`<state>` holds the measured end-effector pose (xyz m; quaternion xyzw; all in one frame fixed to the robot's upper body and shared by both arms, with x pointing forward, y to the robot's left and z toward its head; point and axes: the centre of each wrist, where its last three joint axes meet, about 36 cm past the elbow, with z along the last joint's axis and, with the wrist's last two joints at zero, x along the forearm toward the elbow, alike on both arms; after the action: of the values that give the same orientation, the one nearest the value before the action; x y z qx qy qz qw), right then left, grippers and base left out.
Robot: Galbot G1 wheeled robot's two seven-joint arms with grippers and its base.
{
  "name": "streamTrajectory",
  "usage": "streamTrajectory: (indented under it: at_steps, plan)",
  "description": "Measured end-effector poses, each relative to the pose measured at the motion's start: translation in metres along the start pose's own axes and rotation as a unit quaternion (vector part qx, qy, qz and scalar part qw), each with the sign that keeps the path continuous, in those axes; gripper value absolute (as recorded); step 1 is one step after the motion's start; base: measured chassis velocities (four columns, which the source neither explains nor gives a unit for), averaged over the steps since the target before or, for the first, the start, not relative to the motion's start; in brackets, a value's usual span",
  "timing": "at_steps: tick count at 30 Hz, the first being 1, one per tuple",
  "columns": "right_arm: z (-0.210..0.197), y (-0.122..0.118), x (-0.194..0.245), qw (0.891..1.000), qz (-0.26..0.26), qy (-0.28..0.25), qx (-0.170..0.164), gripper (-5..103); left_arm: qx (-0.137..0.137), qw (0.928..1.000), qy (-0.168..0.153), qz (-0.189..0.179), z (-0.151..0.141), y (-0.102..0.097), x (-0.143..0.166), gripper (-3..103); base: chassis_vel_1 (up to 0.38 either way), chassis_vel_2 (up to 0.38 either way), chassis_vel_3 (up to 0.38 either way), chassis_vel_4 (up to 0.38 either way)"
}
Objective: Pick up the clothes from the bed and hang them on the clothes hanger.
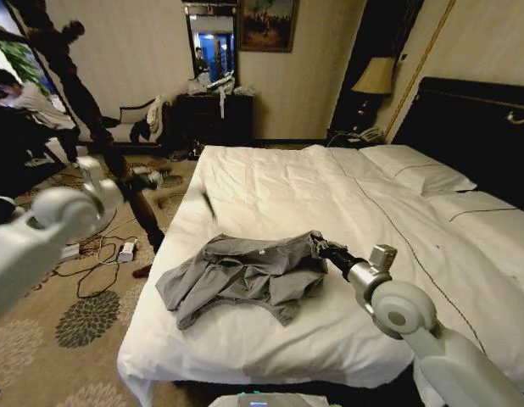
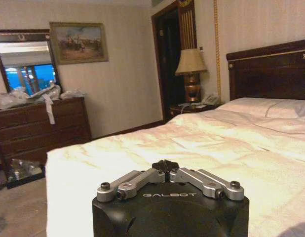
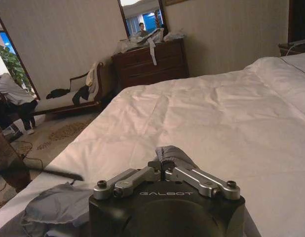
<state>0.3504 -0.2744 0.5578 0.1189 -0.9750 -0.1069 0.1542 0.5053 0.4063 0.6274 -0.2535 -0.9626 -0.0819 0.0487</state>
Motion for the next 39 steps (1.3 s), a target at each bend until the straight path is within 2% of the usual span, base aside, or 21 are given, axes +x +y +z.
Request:
streamTrajectory:
  at_steps: [6,9,11,13,15,16,18,19,21,22,24,25,26,27,29,31,33,35,36,39]
  plan:
    - [0.004,-0.001,-0.001,1.000,0.002,0.005,-0.003,0,0.013,0.9999,-0.003,-0.007,0.013,-0.009,-0.011,0,0.000,0.000,0.000,0.000]
    - [0.006,-0.001,-0.001,1.000,0.003,0.008,-0.006,0,0.020,0.9995,0.007,-0.022,0.020,-0.019,-0.016,0,0.000,0.000,0.000,0.000]
    - [0.008,0.000,-0.001,1.000,0.003,0.010,-0.008,0,0.032,0.9984,0.026,-0.038,0.036,-0.035,-0.021,0,0.000,0.000,0.000,0.000]
    - [0.009,-0.001,-0.001,1.000,0.004,0.011,-0.009,0,0.032,0.9981,0.031,-0.043,0.041,-0.041,-0.022,-1,0.000,0.000,0.000,0.000]
    - [0.011,-0.001,-0.001,1.000,0.006,0.013,-0.010,0,0.030,0.9969,0.046,-0.057,0.049,-0.061,-0.021,10,0.000,0.000,0.000,0.000]
    - [0.011,-0.001,-0.001,1.000,0.006,0.013,-0.010,0,0.030,0.9969,0.046,-0.057,0.049,-0.061,-0.021,10,0.000,0.000,0.000,0.000]
    - [0.013,-0.002,-0.002,1.000,0.009,0.014,-0.012,0,0.022,0.9939,0.081,-0.071,0.054,-0.091,-0.015,20,0.000,0.000,0.000,0.000]
    - [0.013,-0.002,-0.002,1.000,0.009,0.014,-0.012,0,0.015,0.9920,0.097,-0.080,0.056,-0.099,-0.012,20,0.000,0.000,0.000,0.000]
    - [0.014,-0.002,-0.003,1.000,0.010,0.015,-0.013,0,-0.003,0.9853,0.140,-0.098,0.063,-0.125,-0.004,31,0.000,0.000,0.000,0.000]
    - [0.014,-0.002,-0.003,1.000,0.010,0.015,-0.013,0,-0.003,0.9853,0.140,-0.098,0.063,-0.125,-0.004,31,0.000,0.000,0.000,0.000]
    - [0.016,-0.003,-0.003,1.000,0.013,0.017,-0.013,0,-0.025,0.9732,0.196,-0.118,0.074,-0.166,0.011,42,0.000,0.000,0.000,0.000]
    - [0.017,-0.003,-0.003,1.000,0.013,0.017,-0.013,0,-0.029,0.9706,0.207,-0.119,0.075,-0.174,0.015,42,0.000,0.000,0.000,0.000]
    - [0.017,-0.003,-0.003,1.000,0.013,0.017,-0.013,0,-0.029,0.9706,0.207,-0.119,0.075,-0.174,0.015,42,0.000,0.000,0.000,0.000]
    - [0.018,-0.003,-0.003,1.000,0.014,0.018,-0.014,0,-0.043,0.9650,0.228,-0.122,0.078,-0.191,0.024,47,0.000,0.000,0.000,0.000]
    - [0.020,-0.003,-0.002,1.000,0.016,0.021,-0.015,0,-0.071,0.9577,0.248,-0.127,0.085,-0.208,0.036,58,0.000,0.000,0.000,0.000]
    - [0.021,-0.004,-0.001,0.999,0.018,0.023,-0.015,0,-0.083,0.9543,0.257,-0.128,0.093,-0.216,0.042,69,0.000,0.000,0.000,0.000]
    - [0.022,-0.004,-0.001,0.999,0.020,0.024,-0.016,0,-0.087,0.9522,0.264,-0.127,0.097,-0.220,0.045,69,0.000,0.000,0.000,0.000]
    - [0.023,-0.004,-0.001,0.999,0.021,0.024,-0.016,0,-0.089,0.9501,0.270,-0.128,0.102,-0.222,0.048,80,0.000,0.000,0.000,0.000]
    - [0.023,-0.004,-0.001,0.999,0.021,0.024,-0.016,0,-0.089,0.9501,0.270,-0.128,0.102,-0.222,0.048,80,0.000,0.000,0.000,0.000]
    - [0.026,-0.004,0.000,0.999,0.026,0.027,-0.013,0,-0.091,0.9429,0.292,-0.131,0.117,-0.225,0.055,95,0.000,0.000,0.000,0.000]
